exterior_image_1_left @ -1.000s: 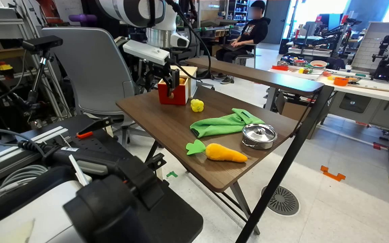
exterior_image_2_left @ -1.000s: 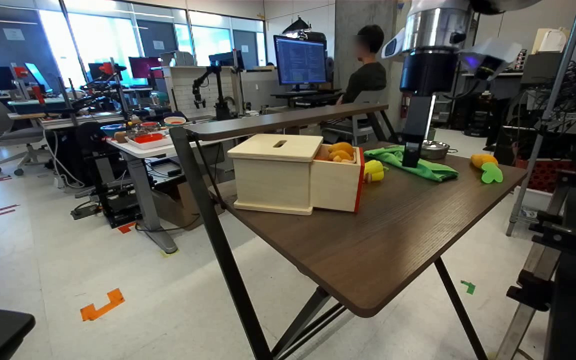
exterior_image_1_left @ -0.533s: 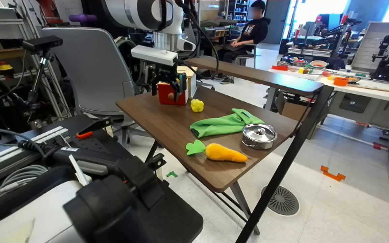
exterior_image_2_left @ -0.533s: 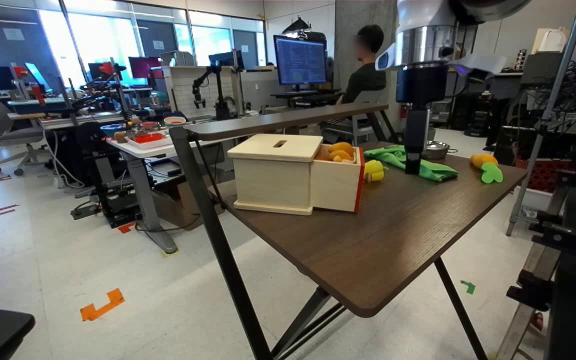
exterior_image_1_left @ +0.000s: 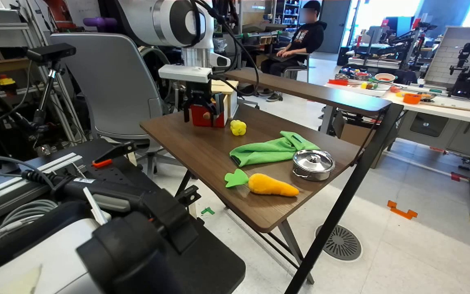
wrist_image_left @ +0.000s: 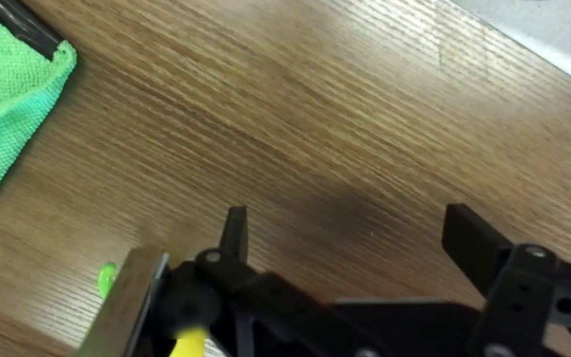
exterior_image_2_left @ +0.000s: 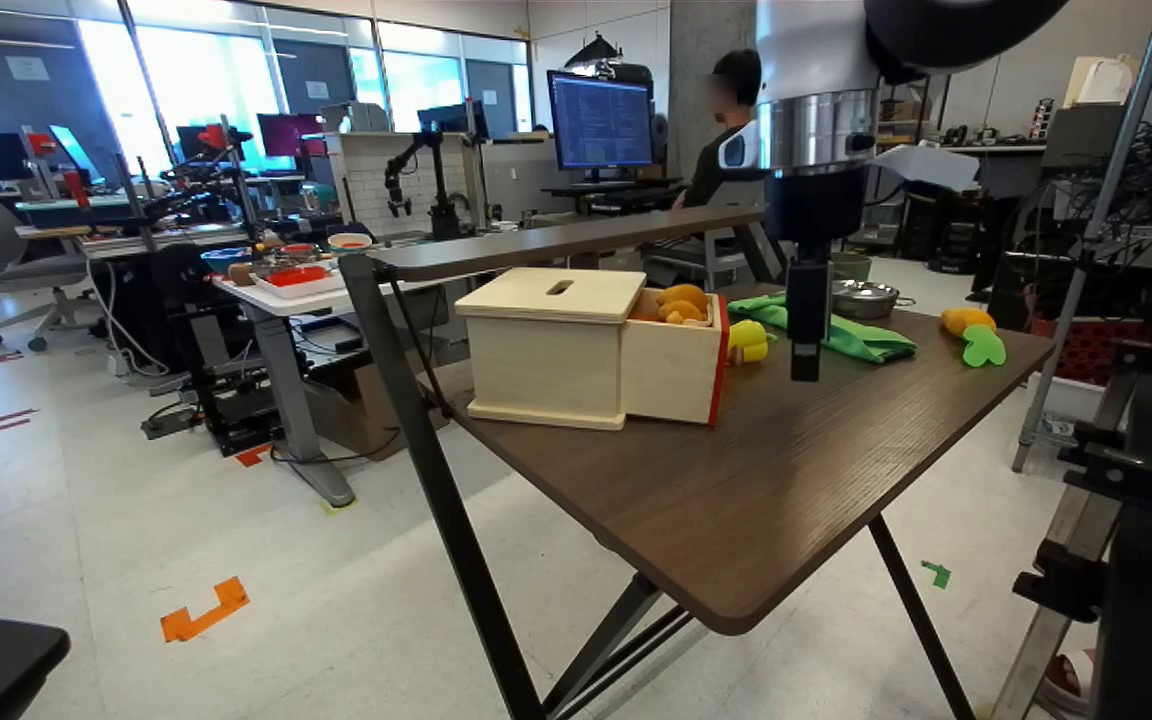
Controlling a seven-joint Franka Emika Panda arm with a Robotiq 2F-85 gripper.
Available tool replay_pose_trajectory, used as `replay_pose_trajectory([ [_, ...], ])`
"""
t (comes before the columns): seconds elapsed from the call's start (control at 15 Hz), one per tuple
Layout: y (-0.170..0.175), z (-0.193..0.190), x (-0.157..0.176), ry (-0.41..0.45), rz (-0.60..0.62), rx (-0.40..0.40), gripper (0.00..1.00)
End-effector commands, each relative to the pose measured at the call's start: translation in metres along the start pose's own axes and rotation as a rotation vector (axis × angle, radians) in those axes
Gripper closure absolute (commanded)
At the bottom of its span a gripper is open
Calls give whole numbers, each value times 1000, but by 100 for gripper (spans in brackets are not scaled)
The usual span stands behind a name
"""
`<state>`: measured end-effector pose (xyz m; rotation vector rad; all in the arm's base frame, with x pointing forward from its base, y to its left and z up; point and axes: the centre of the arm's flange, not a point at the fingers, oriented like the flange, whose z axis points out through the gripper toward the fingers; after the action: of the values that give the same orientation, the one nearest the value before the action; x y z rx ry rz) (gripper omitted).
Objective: Close the drawer
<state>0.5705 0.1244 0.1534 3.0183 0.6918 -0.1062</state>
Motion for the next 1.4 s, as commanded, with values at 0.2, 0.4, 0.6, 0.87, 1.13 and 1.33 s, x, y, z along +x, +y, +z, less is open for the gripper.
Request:
replay_pose_trajectory([
  [0.2, -7, -5, 23, 49, -33, -81, 0],
  [0.4, -5, -2, 34, 59, -38, -82, 0],
  [0.6, -1, 8, 42, 69, -30, -76, 0],
  [0.87, 1, 7, 55, 149, 5, -38, 0],
  [1.13, -2, 0, 59, 248, 30, -10, 0],
  [1.33, -1, -3, 60, 279, 47, -6, 0],
])
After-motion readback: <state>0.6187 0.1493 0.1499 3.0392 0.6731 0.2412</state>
